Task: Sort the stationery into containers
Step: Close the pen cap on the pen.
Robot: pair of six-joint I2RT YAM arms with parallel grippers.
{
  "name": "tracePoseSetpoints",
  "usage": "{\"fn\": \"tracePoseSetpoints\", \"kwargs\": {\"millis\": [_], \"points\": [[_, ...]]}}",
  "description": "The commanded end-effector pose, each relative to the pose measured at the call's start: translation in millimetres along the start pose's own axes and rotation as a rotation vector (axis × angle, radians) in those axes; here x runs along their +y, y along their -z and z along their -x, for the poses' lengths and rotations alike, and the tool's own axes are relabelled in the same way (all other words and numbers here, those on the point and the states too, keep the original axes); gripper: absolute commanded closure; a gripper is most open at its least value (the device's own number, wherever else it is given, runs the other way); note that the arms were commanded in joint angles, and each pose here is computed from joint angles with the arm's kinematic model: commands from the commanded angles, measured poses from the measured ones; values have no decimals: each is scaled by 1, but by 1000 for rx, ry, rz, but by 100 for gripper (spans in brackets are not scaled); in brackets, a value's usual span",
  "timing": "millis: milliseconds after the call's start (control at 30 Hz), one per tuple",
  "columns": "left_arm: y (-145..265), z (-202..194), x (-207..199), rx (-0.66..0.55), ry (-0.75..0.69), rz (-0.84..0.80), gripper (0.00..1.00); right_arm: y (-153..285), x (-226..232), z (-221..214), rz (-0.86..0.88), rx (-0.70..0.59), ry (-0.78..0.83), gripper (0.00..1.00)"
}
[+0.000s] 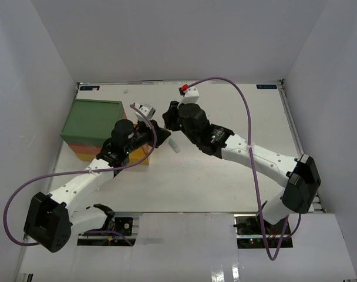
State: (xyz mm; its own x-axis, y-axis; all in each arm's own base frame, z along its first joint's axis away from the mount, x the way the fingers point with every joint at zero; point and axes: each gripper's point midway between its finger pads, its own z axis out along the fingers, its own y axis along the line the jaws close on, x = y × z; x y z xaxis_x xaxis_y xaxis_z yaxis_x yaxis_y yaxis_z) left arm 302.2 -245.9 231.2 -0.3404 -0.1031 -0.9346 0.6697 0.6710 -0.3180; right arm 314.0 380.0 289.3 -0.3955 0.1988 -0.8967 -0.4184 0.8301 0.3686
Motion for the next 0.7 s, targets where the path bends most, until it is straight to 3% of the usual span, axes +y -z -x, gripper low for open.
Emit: {"fn": "tracePoseSetpoints", "kwargs": {"millis": [0, 667], "points": [[9, 44, -12, -147, -60, -33, 83, 11, 9, -27, 47, 77, 35, 89], [17, 51, -21, -214, -67, -73, 86, 20, 8, -54, 35, 129, 12, 80]]}}
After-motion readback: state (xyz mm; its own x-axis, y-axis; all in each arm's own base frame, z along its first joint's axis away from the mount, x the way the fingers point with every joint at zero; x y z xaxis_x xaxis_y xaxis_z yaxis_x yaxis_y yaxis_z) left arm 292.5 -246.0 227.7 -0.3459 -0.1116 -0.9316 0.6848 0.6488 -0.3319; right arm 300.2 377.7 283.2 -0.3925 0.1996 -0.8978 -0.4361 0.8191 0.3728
